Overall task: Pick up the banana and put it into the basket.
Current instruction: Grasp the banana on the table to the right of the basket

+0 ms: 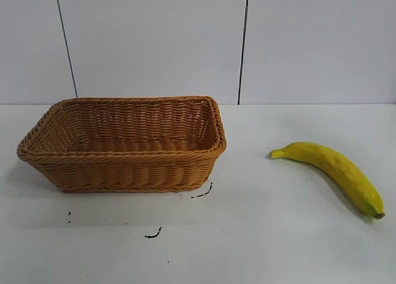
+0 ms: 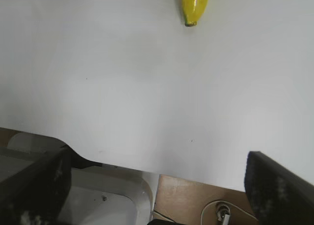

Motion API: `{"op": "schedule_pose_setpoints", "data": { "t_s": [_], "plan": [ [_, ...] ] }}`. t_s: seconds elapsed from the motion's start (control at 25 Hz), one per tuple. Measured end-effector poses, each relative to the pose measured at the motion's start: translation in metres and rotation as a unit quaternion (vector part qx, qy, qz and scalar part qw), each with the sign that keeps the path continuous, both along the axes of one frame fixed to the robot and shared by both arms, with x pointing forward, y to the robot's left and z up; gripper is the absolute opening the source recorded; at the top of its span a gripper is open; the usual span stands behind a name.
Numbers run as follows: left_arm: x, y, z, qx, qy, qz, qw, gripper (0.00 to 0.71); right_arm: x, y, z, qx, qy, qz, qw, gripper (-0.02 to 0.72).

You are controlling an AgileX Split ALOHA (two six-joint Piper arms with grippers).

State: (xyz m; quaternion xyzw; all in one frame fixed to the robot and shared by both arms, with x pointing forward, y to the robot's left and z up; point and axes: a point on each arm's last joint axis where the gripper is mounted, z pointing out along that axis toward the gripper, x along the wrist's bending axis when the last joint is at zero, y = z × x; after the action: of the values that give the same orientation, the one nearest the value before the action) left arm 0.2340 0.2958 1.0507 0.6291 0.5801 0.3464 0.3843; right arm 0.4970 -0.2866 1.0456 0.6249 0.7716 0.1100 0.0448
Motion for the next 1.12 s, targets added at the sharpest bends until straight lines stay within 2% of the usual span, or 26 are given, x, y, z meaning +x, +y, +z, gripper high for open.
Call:
{"op": "schedule_pose_setpoints", "data": {
  "t_s": [0.6, 0.84, 1.12],
  "plan": [
    [0.0, 0.0, 0.0, 0.0, 0.0, 0.0, 1.0, 0.69, 0.081, -0.004, -0.089, -0.021, -0.091, -0.014, 0.996, 0.666],
    [0.0, 0.0, 0.0, 0.0, 0.0, 0.0, 1.0, 0.69, 0.096, -0.005, -0.125, -0.026, -0.091, -0.02, 0.995, 0.666],
    [0.0, 0.0, 0.0, 0.0, 0.0, 0.0, 1.0, 0.69, 0.105, -0.006, -0.151, -0.03, -0.1, -0.024, 0.994, 0.664]
  ]
}}
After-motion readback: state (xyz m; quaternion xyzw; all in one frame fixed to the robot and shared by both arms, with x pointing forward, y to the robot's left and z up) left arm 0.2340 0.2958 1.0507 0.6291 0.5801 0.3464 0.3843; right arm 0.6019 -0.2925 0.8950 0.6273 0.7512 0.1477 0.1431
